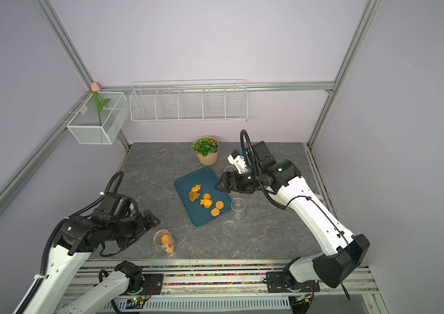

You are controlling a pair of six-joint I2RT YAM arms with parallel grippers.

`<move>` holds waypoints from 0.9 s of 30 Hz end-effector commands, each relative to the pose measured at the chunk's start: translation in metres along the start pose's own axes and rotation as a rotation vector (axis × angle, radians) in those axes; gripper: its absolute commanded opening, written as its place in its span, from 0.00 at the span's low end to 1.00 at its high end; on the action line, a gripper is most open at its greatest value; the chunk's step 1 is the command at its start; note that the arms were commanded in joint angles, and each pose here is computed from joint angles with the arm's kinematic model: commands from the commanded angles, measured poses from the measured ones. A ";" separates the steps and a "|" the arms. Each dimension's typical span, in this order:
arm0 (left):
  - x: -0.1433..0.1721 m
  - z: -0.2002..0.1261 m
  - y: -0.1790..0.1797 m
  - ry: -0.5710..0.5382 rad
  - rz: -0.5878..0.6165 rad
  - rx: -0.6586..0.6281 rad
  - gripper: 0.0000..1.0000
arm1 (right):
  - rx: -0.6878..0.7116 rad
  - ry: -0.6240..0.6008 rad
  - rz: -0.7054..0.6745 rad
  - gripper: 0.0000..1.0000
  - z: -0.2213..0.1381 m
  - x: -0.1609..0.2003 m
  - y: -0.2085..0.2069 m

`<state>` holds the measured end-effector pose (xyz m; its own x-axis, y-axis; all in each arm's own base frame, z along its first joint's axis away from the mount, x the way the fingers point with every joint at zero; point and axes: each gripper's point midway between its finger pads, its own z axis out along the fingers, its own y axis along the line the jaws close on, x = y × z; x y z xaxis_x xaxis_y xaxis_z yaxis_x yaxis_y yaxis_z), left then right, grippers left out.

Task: Pour the cookies out of the jar
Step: Pick up the jar from the center of the board.

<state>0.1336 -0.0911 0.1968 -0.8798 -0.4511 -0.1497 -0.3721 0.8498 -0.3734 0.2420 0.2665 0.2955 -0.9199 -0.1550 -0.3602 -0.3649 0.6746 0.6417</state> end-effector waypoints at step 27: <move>0.020 0.084 0.001 0.111 0.155 -0.236 1.00 | 0.077 0.075 -0.062 0.89 0.007 0.009 -0.014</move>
<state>0.1445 -0.1259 0.1230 -0.9514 -0.2946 -0.0894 -0.2790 0.9478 -0.1541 0.2408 0.2591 0.2775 -0.9103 -0.2338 -0.3416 -0.3985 0.7183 0.5704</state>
